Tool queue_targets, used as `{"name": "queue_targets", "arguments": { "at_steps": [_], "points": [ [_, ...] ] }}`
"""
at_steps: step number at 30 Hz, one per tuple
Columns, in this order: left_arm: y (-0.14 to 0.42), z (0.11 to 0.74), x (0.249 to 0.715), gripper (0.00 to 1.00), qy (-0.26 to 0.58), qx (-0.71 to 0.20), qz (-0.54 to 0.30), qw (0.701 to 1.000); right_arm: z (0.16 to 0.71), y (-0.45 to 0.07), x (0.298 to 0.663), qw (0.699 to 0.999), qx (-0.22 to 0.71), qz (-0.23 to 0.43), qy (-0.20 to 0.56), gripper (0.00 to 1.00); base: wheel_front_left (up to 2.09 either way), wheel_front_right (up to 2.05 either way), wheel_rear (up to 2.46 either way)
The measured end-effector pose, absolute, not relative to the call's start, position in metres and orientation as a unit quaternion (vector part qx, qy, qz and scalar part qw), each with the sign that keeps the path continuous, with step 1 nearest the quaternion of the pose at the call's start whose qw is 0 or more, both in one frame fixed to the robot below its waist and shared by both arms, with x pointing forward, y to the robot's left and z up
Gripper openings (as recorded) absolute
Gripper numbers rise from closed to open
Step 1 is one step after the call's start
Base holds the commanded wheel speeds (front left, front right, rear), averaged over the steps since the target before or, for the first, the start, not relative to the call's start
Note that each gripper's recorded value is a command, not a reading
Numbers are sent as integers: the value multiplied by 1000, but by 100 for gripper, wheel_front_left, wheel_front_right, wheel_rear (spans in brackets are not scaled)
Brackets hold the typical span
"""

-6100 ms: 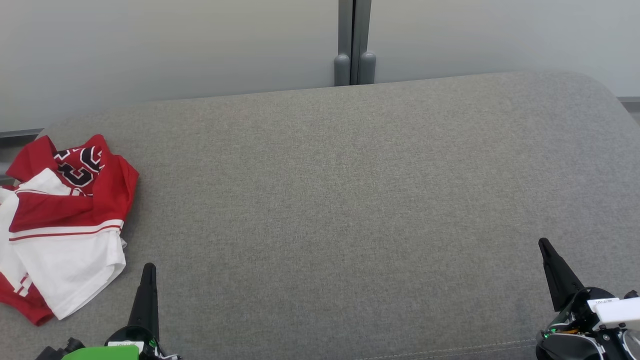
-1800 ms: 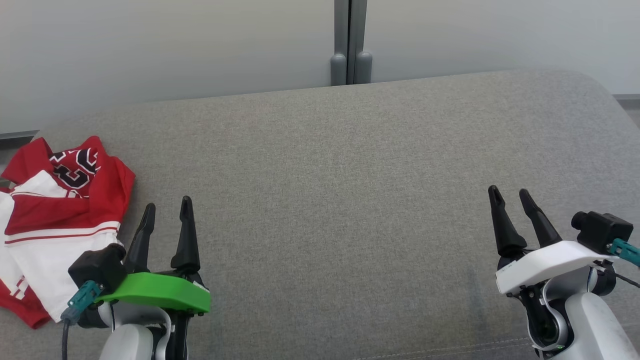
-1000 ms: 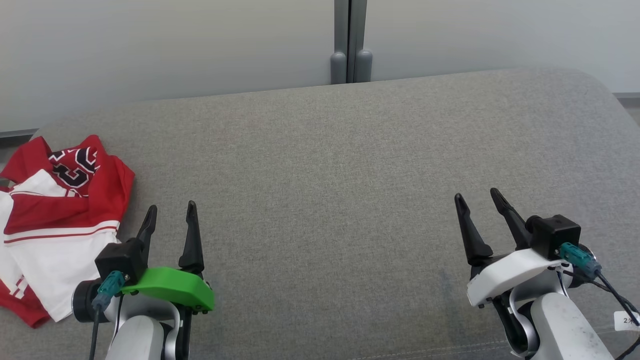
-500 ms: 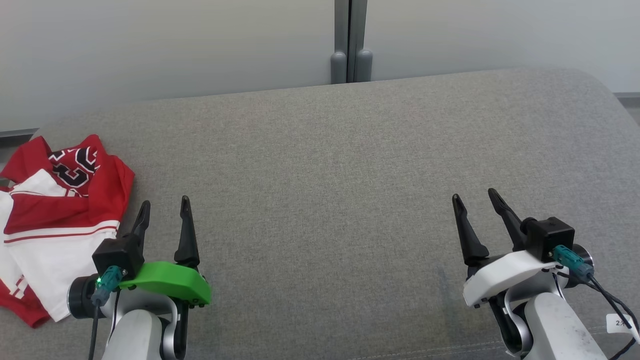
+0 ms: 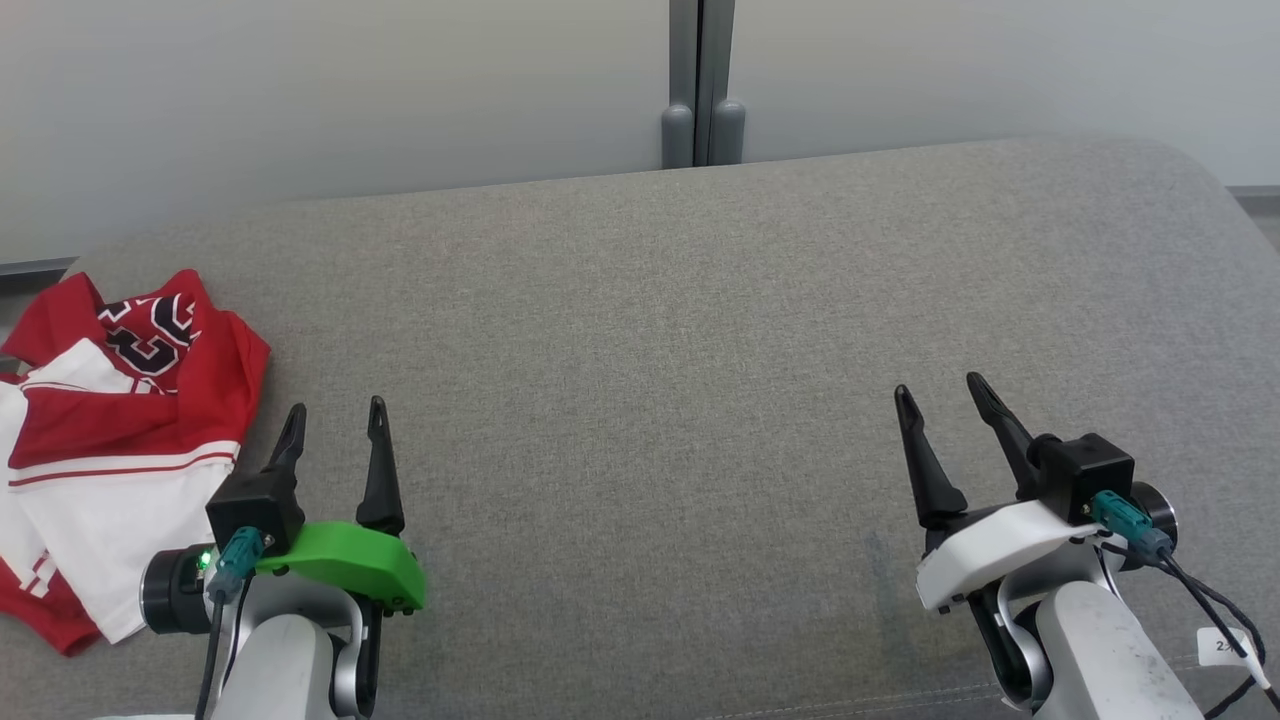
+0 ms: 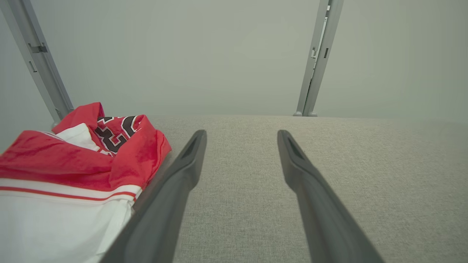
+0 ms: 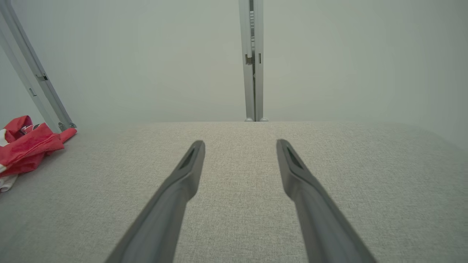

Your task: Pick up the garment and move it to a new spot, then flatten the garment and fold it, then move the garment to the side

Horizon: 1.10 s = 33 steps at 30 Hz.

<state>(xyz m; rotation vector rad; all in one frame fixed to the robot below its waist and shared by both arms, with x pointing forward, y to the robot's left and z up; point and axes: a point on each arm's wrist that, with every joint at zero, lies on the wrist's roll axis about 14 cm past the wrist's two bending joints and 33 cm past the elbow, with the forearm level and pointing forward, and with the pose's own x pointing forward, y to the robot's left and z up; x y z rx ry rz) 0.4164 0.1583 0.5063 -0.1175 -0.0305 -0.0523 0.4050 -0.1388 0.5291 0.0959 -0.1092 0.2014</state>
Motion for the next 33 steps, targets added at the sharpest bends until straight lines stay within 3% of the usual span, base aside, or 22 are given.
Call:
{"name": "queue_targets", "arguments": {
  "at_steps": [33],
  "points": [
    [164, 506, 419, 100, -17, -37, -15, 999, 532, -139, 410, 993, 45, 94, -64, 100, 0, 0, 0]
  ]
}}
